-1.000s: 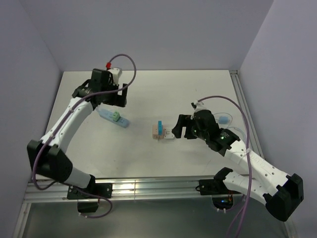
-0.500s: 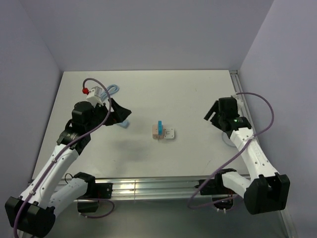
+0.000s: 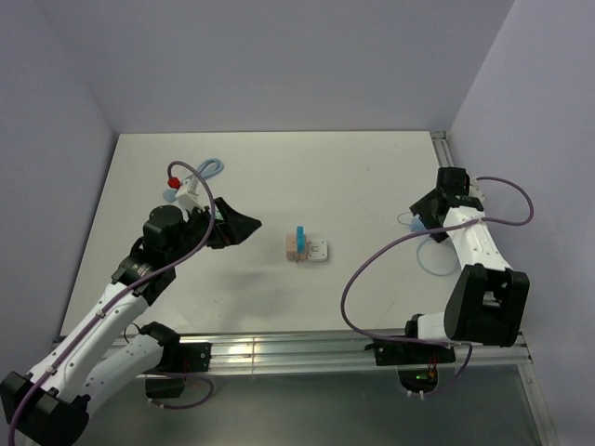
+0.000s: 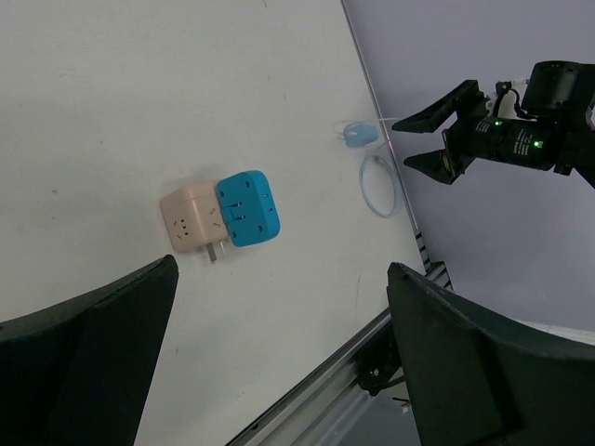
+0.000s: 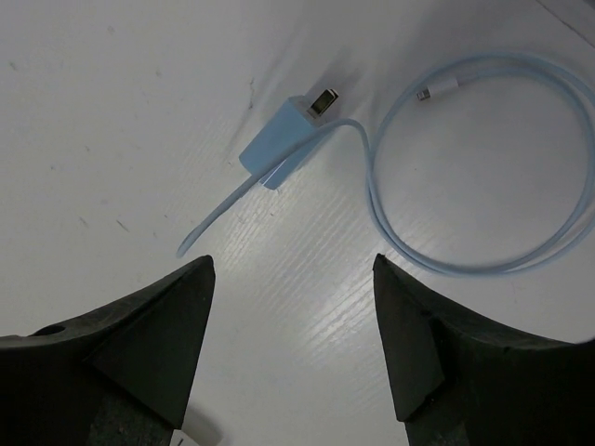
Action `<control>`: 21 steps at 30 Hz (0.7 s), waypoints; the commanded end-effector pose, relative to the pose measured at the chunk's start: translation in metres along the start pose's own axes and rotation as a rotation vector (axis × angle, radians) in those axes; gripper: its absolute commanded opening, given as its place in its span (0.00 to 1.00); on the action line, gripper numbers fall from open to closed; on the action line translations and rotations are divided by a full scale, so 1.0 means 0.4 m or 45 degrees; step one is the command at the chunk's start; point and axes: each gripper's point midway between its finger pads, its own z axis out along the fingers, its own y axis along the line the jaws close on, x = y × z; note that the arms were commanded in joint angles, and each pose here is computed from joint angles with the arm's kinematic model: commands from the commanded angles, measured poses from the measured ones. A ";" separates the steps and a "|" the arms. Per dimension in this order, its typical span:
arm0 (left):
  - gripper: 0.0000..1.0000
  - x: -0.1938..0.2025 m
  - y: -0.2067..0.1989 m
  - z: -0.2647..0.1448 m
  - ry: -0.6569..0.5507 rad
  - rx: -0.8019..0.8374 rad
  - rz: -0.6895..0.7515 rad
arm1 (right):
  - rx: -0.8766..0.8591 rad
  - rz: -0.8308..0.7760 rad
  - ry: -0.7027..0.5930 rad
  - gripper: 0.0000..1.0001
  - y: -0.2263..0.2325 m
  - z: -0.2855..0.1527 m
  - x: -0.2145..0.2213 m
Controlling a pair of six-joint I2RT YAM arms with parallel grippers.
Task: Insert the plug
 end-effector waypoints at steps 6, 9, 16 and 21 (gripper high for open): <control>1.00 -0.031 -0.042 -0.018 -0.064 0.017 0.049 | 0.027 0.141 -0.029 0.73 0.022 0.047 -0.025; 0.99 -0.031 -0.044 -0.020 -0.060 0.018 0.061 | 0.055 0.143 -0.043 0.73 0.023 0.066 -0.036; 0.99 -0.033 -0.052 -0.018 -0.046 0.024 0.064 | 0.120 0.156 -0.026 0.73 0.031 0.134 -0.040; 0.99 -0.040 -0.055 -0.017 -0.052 0.021 0.066 | 0.161 0.141 -0.025 0.73 0.033 0.178 -0.045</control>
